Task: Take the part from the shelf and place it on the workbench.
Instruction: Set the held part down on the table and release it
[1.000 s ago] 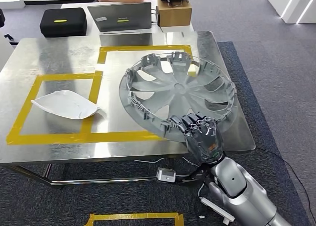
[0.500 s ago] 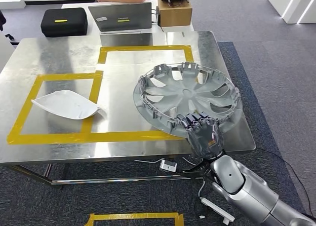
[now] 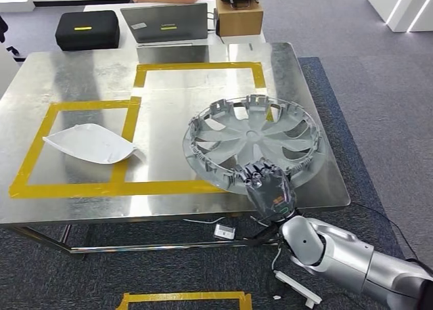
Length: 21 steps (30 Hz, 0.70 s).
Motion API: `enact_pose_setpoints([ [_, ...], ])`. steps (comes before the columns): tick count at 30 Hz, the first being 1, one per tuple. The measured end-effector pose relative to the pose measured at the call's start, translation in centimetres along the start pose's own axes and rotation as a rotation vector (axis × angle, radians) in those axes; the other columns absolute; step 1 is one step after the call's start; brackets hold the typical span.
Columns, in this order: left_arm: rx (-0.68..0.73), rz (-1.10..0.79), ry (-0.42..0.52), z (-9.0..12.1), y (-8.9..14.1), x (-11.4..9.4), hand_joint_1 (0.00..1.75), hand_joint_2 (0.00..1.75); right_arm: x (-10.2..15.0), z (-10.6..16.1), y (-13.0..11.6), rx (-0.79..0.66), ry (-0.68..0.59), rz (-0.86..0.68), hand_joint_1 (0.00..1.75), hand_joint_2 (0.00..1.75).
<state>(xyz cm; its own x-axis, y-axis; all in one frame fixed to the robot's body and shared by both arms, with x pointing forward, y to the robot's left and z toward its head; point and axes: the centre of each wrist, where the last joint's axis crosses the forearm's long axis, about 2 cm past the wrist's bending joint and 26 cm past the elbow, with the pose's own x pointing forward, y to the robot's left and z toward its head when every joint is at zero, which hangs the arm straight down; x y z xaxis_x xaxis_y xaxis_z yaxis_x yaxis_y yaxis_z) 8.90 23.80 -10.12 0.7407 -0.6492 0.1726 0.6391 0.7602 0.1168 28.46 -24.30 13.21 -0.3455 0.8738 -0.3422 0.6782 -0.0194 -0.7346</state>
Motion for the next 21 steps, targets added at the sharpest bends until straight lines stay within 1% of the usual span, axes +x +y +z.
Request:
enact_pose_setpoints([
  [13,0.002,-0.010,0.012,0.0,0.2,0.1,0.00,1.75,-0.5,-0.2,0.7,0.008,-0.088,0.040,1.75,1.75],
  [21,0.009,-0.010,0.020,0.0,0.4,0.0,0.00,1.75,-0.8,0.7,1.3,0.039,-0.107,0.058,1.75,1.75],
])
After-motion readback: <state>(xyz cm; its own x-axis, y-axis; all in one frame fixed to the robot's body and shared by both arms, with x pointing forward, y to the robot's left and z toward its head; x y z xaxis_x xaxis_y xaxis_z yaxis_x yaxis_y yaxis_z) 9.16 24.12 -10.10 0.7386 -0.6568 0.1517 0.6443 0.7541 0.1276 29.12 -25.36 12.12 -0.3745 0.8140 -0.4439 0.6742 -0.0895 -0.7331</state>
